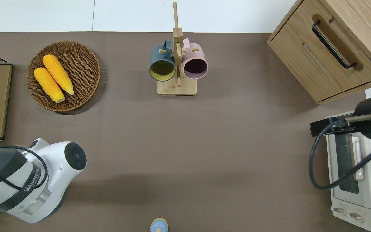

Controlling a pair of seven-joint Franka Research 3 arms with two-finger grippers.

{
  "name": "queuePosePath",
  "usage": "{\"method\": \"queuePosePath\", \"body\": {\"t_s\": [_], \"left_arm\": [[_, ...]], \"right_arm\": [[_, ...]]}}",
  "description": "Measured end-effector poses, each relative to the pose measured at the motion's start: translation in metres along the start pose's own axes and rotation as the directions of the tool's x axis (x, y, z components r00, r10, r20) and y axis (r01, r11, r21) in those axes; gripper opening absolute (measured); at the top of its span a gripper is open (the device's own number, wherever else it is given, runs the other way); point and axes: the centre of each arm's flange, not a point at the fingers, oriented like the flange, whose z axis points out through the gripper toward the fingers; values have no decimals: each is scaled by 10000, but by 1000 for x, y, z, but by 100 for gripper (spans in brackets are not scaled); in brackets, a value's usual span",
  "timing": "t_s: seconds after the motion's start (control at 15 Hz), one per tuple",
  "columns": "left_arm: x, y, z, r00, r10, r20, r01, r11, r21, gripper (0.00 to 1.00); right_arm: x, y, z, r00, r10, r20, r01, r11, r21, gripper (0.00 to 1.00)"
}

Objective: Pick gray plate from table and place it on lower plate rack with left arm

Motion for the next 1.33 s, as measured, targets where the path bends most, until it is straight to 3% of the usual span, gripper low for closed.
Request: {"method": "queuePosePath", "body": {"t_s": [0.53, 1.33], "left_arm": [[5, -8, 14, 9998, -219, 19, 218, 9993, 319, 0], [2, -7, 8, 9990, -432, -85, 436, 9975, 551, 0]], "right_arm": [[0, 0, 0, 10000, 0, 0, 0, 10000, 0, 99], [0, 0, 0, 10000, 0, 0, 0, 10000, 0, 99]]}}
